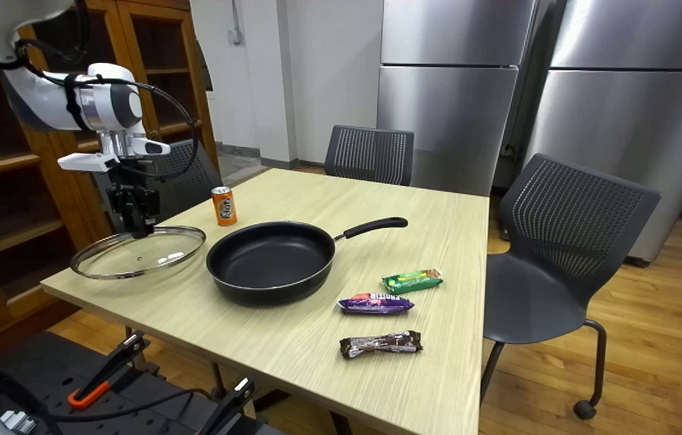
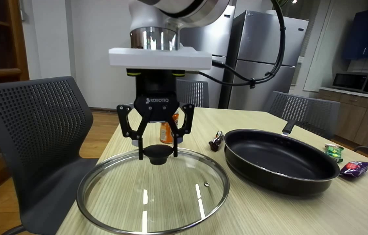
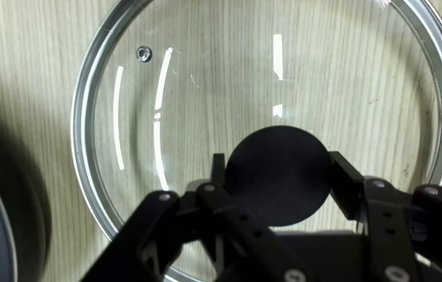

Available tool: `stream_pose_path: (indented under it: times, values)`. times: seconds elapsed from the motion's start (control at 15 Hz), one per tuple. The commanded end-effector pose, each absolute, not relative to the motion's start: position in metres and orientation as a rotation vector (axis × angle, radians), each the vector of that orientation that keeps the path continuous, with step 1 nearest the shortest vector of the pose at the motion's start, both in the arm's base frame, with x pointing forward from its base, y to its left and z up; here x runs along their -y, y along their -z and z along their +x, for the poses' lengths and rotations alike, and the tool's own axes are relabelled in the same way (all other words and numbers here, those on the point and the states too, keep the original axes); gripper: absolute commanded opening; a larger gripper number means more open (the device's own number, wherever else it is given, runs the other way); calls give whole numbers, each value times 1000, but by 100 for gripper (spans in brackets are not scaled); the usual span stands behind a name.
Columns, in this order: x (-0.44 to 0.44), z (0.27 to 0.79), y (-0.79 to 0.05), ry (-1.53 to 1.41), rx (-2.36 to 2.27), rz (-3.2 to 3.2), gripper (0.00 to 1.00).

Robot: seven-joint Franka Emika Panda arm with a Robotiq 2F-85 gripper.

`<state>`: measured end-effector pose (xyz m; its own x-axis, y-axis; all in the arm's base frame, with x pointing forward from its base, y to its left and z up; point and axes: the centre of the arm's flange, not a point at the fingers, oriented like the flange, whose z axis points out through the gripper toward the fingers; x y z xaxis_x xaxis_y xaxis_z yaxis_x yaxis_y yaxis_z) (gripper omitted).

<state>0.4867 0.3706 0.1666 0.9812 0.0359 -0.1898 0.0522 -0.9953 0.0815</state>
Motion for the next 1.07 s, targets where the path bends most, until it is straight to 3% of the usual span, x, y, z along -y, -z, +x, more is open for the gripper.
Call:
stream_pose_path:
  times: [0.0,0.93,1.0]
  values:
    - [-374,491,-176,279,-24,3064,39]
    - [-364,504,-158,263,69,3116,39]
    - [-363,503,-159,263,67,3115,89]
